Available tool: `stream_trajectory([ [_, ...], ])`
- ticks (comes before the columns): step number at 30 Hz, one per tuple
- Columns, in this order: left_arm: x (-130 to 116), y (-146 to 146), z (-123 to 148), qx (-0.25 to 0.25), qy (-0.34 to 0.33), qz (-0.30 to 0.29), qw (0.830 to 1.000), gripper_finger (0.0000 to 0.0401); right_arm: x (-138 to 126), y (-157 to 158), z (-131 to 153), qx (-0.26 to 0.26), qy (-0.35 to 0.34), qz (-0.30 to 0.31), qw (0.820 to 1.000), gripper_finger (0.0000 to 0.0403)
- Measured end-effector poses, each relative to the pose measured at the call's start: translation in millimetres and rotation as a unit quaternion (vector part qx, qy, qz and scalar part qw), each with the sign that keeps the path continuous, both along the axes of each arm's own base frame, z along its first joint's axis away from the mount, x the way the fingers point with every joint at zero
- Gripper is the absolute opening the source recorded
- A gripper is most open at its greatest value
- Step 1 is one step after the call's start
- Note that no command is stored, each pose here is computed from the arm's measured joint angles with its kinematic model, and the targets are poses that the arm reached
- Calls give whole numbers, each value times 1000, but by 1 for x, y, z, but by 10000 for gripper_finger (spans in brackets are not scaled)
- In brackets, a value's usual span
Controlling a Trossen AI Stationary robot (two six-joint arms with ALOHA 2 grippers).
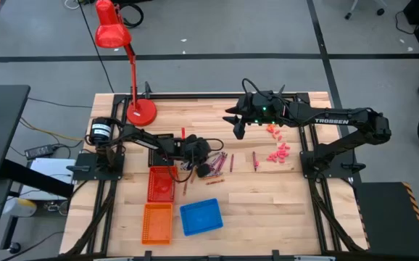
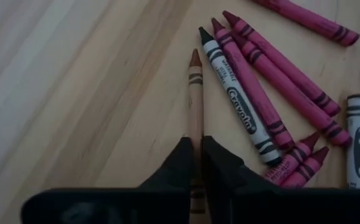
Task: Sort crayons
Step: Put the brown crayon into the red bin
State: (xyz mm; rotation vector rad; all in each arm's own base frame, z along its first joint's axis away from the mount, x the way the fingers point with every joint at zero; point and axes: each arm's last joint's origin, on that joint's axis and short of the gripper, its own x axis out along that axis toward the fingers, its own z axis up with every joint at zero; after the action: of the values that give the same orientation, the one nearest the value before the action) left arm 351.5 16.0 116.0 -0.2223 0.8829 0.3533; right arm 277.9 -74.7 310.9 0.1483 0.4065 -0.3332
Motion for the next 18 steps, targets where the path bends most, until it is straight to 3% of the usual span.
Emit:
stream_trajectory([
  [9, 0, 1, 2, -33, -23, 77, 996, 25, 0, 0, 0, -40, 14, 18, 999, 162],
  [18, -5, 1, 26, -33, -50, 87, 994, 25, 0, 0, 0, -45, 17, 21, 999, 162],
])
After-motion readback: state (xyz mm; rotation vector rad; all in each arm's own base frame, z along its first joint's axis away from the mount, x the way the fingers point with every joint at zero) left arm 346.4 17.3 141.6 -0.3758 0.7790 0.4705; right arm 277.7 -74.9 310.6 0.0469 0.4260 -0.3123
